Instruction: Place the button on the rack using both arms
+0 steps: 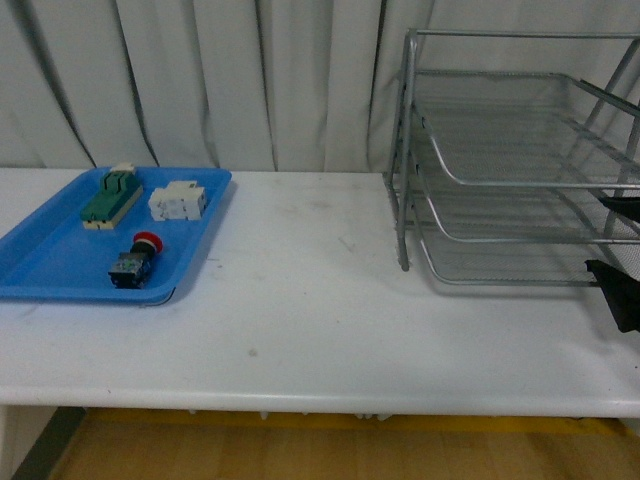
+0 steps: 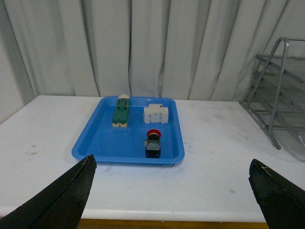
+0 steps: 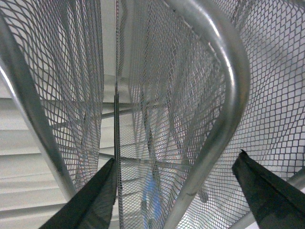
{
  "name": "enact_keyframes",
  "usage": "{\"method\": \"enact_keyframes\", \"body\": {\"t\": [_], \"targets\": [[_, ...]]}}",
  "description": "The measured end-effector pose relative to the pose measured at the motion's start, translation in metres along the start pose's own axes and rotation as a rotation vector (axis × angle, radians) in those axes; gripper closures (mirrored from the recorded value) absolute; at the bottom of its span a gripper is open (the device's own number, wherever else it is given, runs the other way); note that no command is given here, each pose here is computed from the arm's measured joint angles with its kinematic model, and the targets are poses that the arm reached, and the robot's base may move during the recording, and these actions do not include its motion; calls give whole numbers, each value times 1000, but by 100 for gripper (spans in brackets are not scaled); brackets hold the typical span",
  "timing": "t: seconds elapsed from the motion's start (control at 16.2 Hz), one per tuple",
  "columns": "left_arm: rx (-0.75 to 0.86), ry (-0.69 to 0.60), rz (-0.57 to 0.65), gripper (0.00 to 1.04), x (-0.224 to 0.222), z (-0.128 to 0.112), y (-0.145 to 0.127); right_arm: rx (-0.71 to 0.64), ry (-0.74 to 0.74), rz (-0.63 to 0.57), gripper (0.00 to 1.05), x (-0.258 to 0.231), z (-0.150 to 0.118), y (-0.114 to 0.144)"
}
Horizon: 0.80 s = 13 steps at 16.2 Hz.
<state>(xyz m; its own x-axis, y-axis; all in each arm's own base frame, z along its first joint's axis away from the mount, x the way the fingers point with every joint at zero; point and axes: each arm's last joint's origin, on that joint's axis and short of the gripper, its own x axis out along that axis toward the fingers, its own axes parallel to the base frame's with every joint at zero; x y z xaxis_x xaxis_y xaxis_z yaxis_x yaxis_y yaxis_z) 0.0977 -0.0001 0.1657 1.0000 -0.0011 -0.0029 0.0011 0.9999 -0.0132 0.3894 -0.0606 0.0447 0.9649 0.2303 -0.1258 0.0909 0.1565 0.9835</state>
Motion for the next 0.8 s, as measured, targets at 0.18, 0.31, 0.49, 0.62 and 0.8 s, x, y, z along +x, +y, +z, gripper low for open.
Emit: {"method": "enact_keyframes", "body": {"t": [0.18, 0.31, 0.49, 0.62, 0.8], "targets": [[0, 0, 0, 7, 0, 0, 0, -32, -3, 16, 56, 5, 3, 3], [0, 0, 0, 7, 0, 0, 0, -36, -4, 19, 80, 6, 3, 4], [0, 0, 0, 7, 0, 0, 0, 31, -9, -1, 101, 2, 7, -3], [0, 0, 0, 7, 0, 0, 0, 51, -11, -14, 101, -8, 6, -5], [0, 0, 0, 7, 0, 0, 0, 77, -11, -52, 101, -31, 3, -6]]}}
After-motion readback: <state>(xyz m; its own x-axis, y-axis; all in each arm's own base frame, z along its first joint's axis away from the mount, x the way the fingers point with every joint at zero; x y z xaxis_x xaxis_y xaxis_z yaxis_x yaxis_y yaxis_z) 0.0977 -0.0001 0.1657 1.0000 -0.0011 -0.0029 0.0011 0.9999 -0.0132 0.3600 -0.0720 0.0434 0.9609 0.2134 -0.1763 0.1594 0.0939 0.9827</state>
